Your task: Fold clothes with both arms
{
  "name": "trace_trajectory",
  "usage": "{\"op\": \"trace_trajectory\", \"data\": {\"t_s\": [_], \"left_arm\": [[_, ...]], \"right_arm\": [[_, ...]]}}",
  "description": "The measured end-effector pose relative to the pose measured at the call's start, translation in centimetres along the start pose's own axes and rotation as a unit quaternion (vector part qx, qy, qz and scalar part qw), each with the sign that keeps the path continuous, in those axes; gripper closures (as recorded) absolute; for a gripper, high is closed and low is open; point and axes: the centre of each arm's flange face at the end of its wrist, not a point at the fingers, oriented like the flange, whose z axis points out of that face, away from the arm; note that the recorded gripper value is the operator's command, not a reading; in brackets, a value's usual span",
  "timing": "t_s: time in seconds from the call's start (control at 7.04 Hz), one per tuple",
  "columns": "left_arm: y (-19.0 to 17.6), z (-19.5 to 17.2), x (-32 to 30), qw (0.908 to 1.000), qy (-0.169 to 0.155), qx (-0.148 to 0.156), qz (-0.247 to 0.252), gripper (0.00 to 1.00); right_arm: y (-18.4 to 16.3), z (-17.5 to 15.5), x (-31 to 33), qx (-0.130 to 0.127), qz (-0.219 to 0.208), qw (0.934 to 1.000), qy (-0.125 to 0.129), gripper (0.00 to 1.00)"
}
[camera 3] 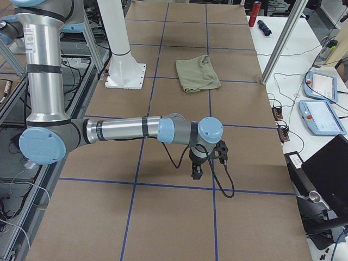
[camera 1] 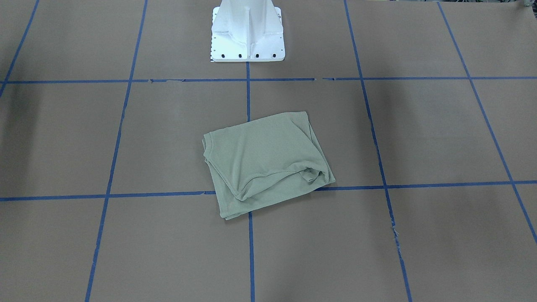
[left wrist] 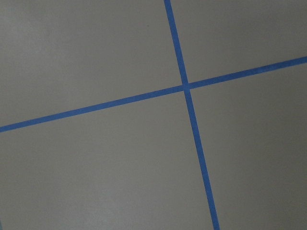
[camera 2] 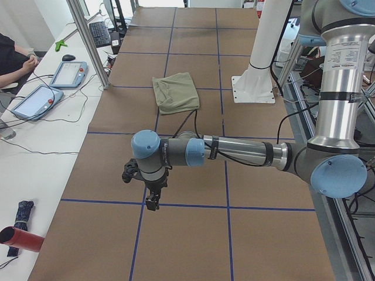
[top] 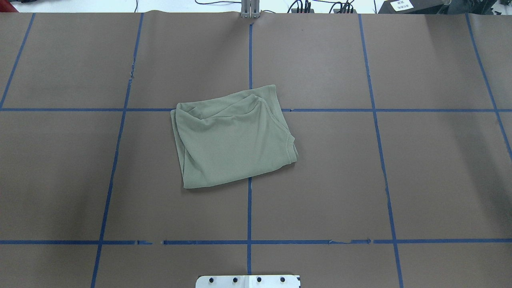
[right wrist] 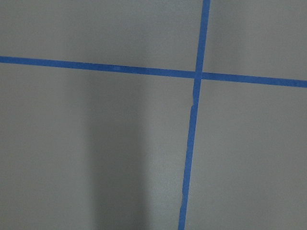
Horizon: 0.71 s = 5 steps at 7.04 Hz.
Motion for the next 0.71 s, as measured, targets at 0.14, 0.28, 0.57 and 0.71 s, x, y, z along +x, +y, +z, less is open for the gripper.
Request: {"op": "trace_trajectory", "data": {"t_s": [0.14, 0.28, 0.57, 0.71], "left_arm": [[0.2, 0.6, -0.4, 1.0000, 0.001, 0.000, 0.001, 0.00], [0.3, 0.9, -0.6, 1.0000, 0.001, 0.001, 0.001, 0.00], [0.3, 1.0, -0.6, 1.0000, 0.001, 0.002, 0.002, 0.00], [0.2, 0.9, -0.5, 1.0000, 0.000, 0.003, 0.003, 0.00]], "right_arm": [[0.2, 0.1, 0.2, -0.001, 0.002, 1.0000, -0.001, 0.00], [0.5, 0.3, 0.5, -0.003, 0.005, 1.0000, -0.001, 0.00], [2.1, 0.4, 2.2, -0.002, 0.023, 0.9997, -0.002, 0.00], [3.0, -0.1, 3.3, 0.003, 0.038, 0.9993, -0.003, 0.00]]}}
